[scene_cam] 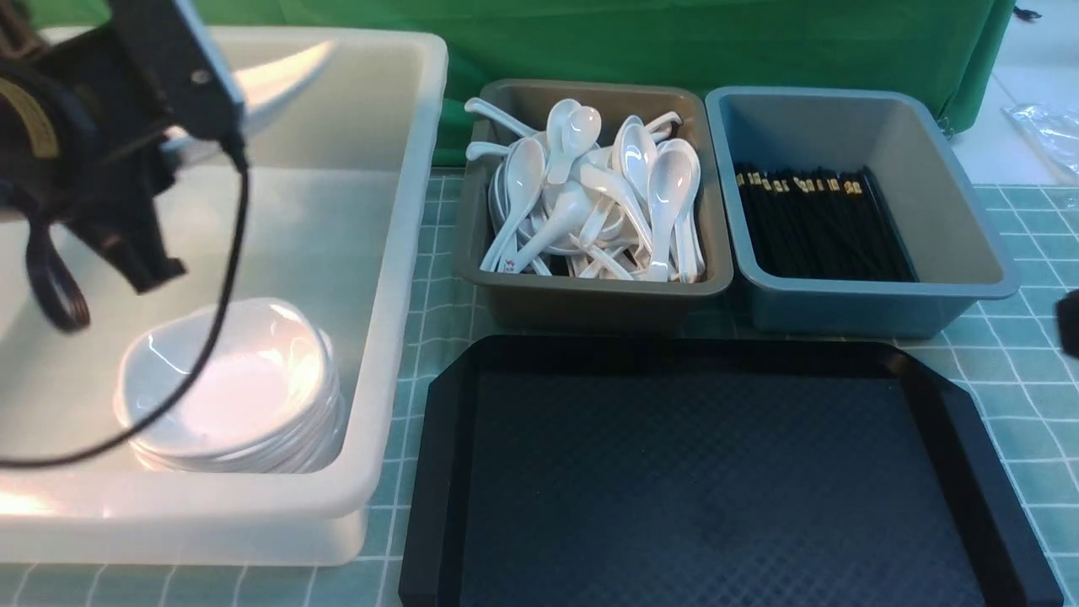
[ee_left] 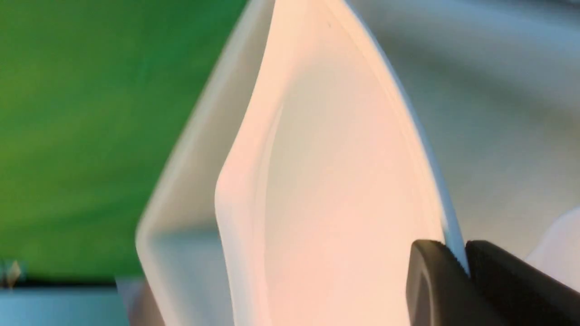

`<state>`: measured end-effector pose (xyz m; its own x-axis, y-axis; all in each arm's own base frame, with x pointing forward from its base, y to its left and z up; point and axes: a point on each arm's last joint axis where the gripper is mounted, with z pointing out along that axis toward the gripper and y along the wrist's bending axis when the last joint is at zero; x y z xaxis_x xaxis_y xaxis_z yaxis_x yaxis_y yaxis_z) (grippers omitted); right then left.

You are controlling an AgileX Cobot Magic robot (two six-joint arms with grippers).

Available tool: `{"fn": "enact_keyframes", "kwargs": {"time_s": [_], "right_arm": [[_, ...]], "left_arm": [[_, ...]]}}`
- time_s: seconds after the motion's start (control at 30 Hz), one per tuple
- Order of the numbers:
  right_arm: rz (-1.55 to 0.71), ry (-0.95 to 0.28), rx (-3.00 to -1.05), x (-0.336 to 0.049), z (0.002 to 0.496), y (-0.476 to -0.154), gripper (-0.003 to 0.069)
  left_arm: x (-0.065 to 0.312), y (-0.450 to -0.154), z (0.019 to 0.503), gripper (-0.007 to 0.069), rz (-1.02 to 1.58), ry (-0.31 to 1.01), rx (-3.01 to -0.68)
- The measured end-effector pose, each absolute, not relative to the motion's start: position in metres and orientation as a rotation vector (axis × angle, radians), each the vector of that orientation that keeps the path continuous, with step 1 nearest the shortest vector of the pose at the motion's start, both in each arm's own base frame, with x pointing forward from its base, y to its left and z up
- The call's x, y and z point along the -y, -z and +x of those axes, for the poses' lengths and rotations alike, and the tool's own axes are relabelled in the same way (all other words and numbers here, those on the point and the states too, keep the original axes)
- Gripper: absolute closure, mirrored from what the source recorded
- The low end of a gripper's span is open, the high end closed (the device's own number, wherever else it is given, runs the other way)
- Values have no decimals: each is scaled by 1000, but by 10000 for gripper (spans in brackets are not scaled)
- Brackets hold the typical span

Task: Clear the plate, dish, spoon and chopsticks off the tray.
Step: Use the left arm to put the plate into the large storage box on the left

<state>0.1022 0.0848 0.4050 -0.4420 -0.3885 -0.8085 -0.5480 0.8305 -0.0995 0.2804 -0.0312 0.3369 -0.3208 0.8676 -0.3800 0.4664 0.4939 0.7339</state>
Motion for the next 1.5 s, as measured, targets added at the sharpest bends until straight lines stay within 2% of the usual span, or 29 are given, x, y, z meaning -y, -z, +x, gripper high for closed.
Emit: {"fn": "enact_keyframes", "kwargs": {"time_s": [0.07, 0.2, 0.6, 0.7, 0.73, 0.83, 0.93, 1.0, 1.13, 1.23, 1.33, 1.37, 1.4, 1.43, 1.47, 1.5], "right_arm": [[-704, -217, -2087, -86, 102, -404, 636], [-711, -216, -2082, -86, 102, -405, 634], [-738, -254, -2110, -88, 99, -403, 624], [-739, -262, -2118, -88, 98, -403, 624], [-739, -272, -2123, -88, 98, -402, 624], [-740, -282, -2128, -89, 97, -402, 624], [-742, -308, -2139, -90, 96, -401, 624], [-744, -320, -2143, -91, 95, -401, 624], [-745, -323, -2144, -91, 95, -401, 615], [-745, -323, -2144, -91, 95, -401, 610], [-748, -322, -2143, -91, 95, -401, 604], [-748, -322, -2143, -91, 95, -401, 603], [-748, -322, -2143, -91, 95, -401, 603], [-748, -322, -2143, -91, 95, -401, 603], [-748, -321, -2144, -91, 95, -401, 599], [-748, -321, -2144, -91, 95, -401, 597]], "left_arm": [[14, -318, 303, 587, 1069, -666, -2064], [5, -298, 332, 585, 1033, -644, -2147], [6, -269, 382, 585, 934, -574, -2227], [7, -260, 389, 560, 951, -574, -2221], [7, -252, 392, 512, 963, -572, -2232], [7, -246, 394, 448, 972, -567, -2248], [7, -241, 393, 330, 956, -542, -2288], [8, -239, 390, 225, 916, -497, -2344], [10, -248, 380, 85, 833, -404, -2410], [17, -265, 370, 31, 755, -312, -2408], [32, -289, 354, 42, 708, -211, -2384], [42, -304, 343, 81, 702, -159, -2365], [43, -306, 341, 89, 703, -152, -2362], [55, -319, 327, 148, 713, -115, -2327], [66, -335, 312, 252, 736, -78, -2269], [70, -339, 306, 282, 744, -67, -2250]]}}
